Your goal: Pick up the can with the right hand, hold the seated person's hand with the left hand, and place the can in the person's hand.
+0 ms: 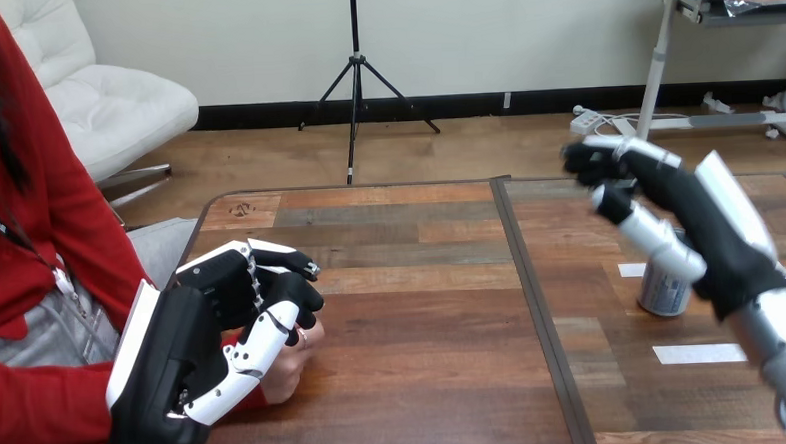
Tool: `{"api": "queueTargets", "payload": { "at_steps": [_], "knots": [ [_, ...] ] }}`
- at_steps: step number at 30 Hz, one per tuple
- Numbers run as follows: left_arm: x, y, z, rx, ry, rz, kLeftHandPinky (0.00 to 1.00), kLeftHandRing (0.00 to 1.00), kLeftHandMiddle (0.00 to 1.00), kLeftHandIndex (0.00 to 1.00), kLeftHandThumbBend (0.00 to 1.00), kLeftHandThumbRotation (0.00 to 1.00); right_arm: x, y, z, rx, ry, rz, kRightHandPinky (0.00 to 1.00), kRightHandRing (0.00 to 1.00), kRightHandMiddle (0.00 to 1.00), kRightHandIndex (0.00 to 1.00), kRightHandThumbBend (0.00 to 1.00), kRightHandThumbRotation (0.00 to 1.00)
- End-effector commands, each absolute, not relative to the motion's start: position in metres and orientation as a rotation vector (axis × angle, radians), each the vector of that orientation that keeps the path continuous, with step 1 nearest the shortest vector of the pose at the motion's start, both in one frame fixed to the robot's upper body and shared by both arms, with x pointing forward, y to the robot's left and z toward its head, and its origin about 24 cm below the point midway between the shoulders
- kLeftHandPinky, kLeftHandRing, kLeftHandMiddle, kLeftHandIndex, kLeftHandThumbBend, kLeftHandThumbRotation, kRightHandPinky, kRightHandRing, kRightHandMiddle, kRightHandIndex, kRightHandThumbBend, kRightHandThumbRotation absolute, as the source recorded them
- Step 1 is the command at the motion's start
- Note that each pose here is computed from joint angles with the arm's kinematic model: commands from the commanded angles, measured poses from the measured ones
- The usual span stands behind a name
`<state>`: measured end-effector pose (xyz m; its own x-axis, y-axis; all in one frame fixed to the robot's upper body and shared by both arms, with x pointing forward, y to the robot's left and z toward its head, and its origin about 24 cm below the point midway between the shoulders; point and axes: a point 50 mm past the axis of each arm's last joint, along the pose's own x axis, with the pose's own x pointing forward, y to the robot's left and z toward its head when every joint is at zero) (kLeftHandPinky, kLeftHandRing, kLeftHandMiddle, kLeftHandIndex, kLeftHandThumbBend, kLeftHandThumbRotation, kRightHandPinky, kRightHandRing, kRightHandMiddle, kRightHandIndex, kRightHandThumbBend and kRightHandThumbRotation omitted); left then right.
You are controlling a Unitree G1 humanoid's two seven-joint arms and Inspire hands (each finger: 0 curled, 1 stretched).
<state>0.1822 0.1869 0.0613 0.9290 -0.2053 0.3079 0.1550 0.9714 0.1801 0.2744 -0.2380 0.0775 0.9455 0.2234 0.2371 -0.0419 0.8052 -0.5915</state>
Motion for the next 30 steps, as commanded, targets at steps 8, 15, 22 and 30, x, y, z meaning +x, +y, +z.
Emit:
{"api": "queueTargets", "payload": {
  "at_steps": [8,15,22,30],
  "knots": [
    [0.191,0.185,0.077,0.162,-0.419,-0.182,0.3,0.42,0.47,0.52,0.29,0.45,0.307,-0.255,0.108,-0.729,-0.362,0.051,0.71,0.77,0.78,0.79,0.81,1.0],
    [0.192,0.185,0.077,0.157,-0.423,-0.188,0.3,0.42,0.47,0.52,0.29,0.45,0.319,-0.263,0.11,-0.786,-0.313,0.02,0.73,0.79,0.81,0.81,0.84,1.0],
    [0.193,0.186,0.078,0.16,-0.432,-0.191,0.31,0.42,0.47,0.52,0.28,0.44,0.328,-0.269,0.111,-0.837,-0.253,-0.012,0.75,0.82,0.84,0.82,0.91,1.0],
    [0.194,0.186,0.077,0.156,-0.432,-0.19,0.31,0.42,0.47,0.52,0.28,0.43,0.336,-0.275,0.112,-0.884,-0.204,-0.026,0.76,0.83,0.85,0.85,0.93,1.0]
  ]
}}
